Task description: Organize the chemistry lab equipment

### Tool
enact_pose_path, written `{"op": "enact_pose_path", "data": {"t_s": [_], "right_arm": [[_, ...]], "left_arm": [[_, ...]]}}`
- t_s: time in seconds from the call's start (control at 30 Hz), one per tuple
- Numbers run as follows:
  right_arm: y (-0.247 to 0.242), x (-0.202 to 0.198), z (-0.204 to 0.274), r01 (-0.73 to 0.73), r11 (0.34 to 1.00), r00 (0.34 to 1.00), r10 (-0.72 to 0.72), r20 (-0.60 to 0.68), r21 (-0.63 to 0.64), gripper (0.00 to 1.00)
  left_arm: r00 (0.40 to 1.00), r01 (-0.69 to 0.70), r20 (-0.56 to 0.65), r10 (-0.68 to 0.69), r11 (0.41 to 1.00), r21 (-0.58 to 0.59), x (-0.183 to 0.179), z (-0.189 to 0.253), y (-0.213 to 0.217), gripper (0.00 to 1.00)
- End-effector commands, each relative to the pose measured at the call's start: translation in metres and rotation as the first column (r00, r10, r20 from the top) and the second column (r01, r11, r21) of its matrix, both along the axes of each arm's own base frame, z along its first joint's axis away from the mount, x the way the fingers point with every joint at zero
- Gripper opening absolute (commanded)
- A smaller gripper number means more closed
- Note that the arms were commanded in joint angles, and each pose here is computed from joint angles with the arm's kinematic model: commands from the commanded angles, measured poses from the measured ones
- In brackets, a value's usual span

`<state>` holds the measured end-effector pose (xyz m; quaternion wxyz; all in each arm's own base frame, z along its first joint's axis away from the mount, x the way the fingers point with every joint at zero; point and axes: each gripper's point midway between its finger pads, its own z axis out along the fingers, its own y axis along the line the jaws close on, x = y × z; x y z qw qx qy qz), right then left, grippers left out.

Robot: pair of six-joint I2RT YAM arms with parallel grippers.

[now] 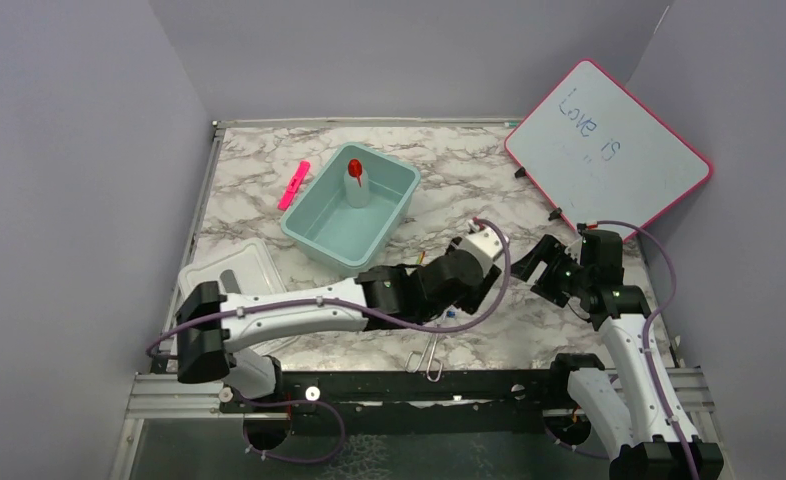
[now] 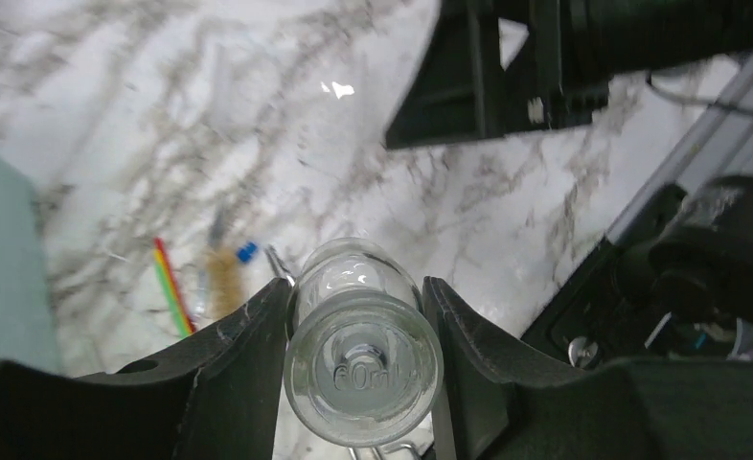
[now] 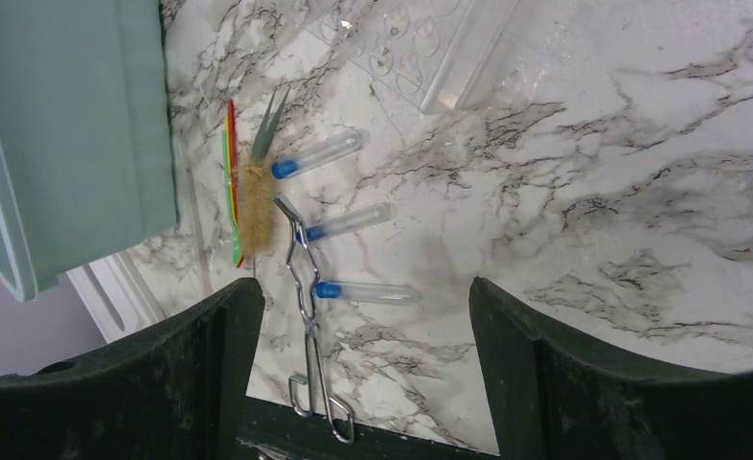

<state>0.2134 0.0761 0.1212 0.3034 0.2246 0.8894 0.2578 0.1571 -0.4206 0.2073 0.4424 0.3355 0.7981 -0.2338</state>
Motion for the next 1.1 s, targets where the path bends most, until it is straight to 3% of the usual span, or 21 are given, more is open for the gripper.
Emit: {"op": "enact_pose_path", "data": {"t_s": [0.0, 0.23, 0.33, 0.53, 0.83, 1.07], "right_arm": [[-0.001, 0.0, 0.002, 0.006, 1.0, 1.0, -0.006, 0.001, 0.003, 0.83], [0.0, -0.001, 0.002, -0.002, 1.0, 1.0, 0.002, 0.004, 0.006, 0.83], [0.001, 0.0, 0.002, -0.004, 1.0, 1.0, 0.004, 0.004, 0.008, 0.83], [0.002, 0.0, 0.002, -0.012, 1.0, 1.0, 0.012, 0.008, 0.011, 0.83], [0.003, 0.0, 0.003, -0.022, 1.0, 1.0, 0.022, 0.017, 0.017, 0.83], [0.006, -0.001, 0.005, -0.035, 0.999, 0.999, 0.034, 0.026, 0.026, 0.83]], "left_arm": [[0.968, -0.2, 0.144, 0.208, 0.977, -0.068, 0.056, 0.07, 0.059, 0.37], [0.862, -0.476, 0.141, 0.488, 0.873, -0.109, 0.139, 0.091, 0.161, 0.38], [0.798, -0.584, 0.131, 0.589, 0.808, -0.074, 0.17, 0.081, 0.204, 0.39], [0.727, -0.687, -0.009, 0.687, 0.726, -0.048, 0.213, 0.04, 0.255, 0.39], [0.655, -0.751, -0.068, 0.752, 0.659, 0.05, 0.246, -0.034, 0.272, 0.37], [0.634, -0.769, -0.096, 0.767, 0.638, 0.02, 0.26, -0.068, 0.271, 0.36]]}}
